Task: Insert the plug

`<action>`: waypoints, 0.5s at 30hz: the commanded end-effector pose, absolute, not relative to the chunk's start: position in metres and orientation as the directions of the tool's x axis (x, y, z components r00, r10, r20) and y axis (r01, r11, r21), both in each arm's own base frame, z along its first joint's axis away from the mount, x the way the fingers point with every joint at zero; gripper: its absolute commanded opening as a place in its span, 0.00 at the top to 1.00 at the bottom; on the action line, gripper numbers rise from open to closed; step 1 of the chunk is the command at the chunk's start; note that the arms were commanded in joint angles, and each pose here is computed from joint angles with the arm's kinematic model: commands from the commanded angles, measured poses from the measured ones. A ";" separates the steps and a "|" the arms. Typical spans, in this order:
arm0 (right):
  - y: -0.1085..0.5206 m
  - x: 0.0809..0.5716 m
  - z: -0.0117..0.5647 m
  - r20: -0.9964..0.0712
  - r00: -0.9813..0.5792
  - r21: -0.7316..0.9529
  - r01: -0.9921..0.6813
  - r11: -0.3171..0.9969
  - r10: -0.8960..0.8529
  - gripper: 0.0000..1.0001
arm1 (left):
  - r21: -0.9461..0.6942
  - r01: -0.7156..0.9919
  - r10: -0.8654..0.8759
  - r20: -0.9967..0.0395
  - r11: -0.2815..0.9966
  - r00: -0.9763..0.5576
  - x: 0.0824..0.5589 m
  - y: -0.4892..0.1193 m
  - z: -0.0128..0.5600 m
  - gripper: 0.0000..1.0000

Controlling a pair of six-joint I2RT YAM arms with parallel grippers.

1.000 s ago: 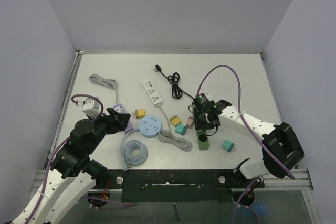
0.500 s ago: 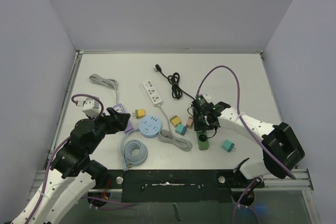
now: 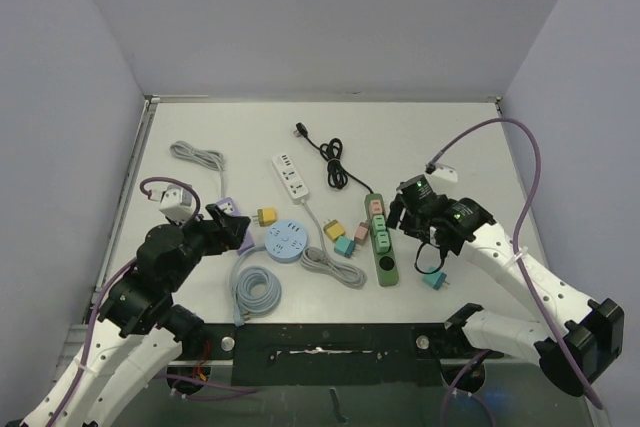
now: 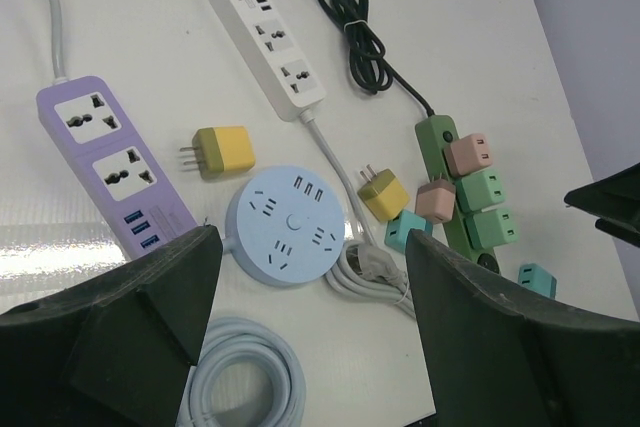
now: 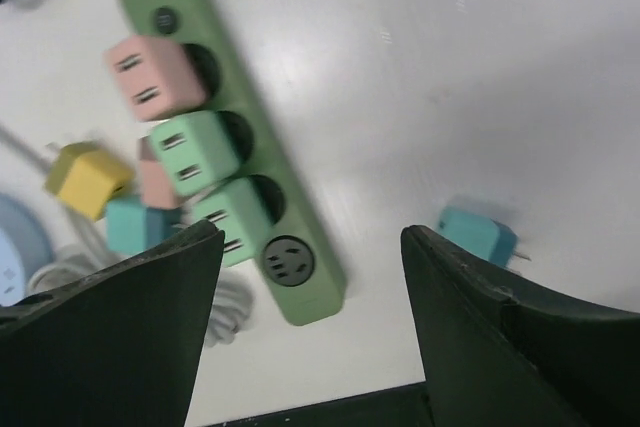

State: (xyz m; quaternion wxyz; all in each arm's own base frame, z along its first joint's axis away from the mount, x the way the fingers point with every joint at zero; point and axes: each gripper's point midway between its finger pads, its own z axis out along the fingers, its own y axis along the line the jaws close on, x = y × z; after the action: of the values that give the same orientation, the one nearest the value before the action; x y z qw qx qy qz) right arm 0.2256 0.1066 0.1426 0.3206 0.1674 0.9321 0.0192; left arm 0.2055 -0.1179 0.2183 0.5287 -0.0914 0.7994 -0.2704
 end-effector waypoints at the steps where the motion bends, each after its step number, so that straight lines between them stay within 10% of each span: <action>1: 0.055 0.199 0.113 -0.568 -0.679 0.009 0.561 0.828 0.466 0.27 | -0.540 0.187 -0.433 -0.801 0.821 -0.413 0.209 -0.127 0.229 0.27; 15: 0.037 0.162 0.054 -0.475 -0.630 -0.068 0.723 0.688 0.615 0.24 | -0.544 0.210 -0.413 -0.791 0.812 -0.452 0.211 -0.138 0.223 0.27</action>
State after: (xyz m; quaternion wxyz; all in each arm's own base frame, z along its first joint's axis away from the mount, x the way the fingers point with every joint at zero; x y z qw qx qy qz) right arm 0.1582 0.0382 0.0614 0.2068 0.3401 0.9084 -0.1276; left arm 0.2061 -0.1306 0.2071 0.5008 -0.0728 0.8162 -0.2788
